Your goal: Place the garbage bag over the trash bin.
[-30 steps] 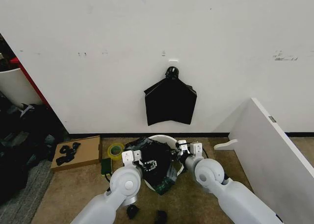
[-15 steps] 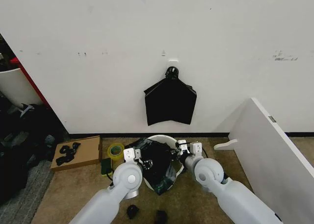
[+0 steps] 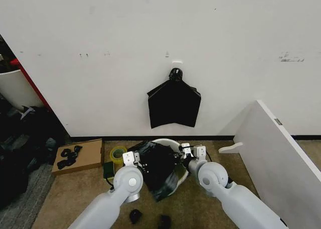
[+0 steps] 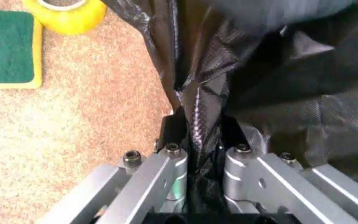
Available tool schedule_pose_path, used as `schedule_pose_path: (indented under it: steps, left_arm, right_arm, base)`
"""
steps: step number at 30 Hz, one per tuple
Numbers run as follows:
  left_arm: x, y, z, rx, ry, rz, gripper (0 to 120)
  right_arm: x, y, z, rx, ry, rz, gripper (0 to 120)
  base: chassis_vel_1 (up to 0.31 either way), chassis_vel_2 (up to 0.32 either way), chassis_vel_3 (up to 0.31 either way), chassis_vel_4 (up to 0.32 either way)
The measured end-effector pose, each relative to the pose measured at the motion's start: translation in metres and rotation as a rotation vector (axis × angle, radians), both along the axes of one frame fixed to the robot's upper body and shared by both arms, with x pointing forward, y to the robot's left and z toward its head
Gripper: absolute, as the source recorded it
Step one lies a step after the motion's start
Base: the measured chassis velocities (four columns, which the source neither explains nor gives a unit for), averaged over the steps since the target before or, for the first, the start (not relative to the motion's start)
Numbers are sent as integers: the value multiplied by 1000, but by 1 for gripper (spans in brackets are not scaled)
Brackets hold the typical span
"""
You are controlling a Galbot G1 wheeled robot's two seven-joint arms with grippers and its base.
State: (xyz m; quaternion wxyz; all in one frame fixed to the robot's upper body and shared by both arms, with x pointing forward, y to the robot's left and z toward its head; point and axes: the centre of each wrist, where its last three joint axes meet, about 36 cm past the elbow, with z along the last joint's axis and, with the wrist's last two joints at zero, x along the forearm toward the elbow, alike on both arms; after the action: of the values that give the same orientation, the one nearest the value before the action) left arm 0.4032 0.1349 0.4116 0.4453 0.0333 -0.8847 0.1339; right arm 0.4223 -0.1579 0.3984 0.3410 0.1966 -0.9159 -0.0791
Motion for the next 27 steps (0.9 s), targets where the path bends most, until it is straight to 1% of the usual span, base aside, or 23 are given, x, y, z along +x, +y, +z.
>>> schedule_pose_path:
  steps: [6,13,17,18,22,27]
  left_arm:
    - [0,5,1,-9,-31,-5,4]
    - [4,25,10,7,-121,-8,4]
    - [2,39,16,27,-197,-4,4]
    - [2,39,16,27,-197,-4,4]
    - [0,53,20,26,-226,23,4]
    - [-8,60,24,22,-243,21,4]
  right_arm:
    - [-1,-1,8,10,-18,-2,0]
    - [-8,-8,38,57,-79,-15,0]
    - [-15,-21,56,87,-112,-42,0]
    - [-15,-21,56,87,-112,-42,0]
    - [-22,-36,67,93,-131,-69,0]
    - [-27,-47,61,63,-119,-78,0]
  base:
    - [0,0,0,0]
    - [0,0,0,0]
    - [0,0,0,0]
    - [0,0,0,0]
    - [0,0,0,0]
    - [0,0,0,0]
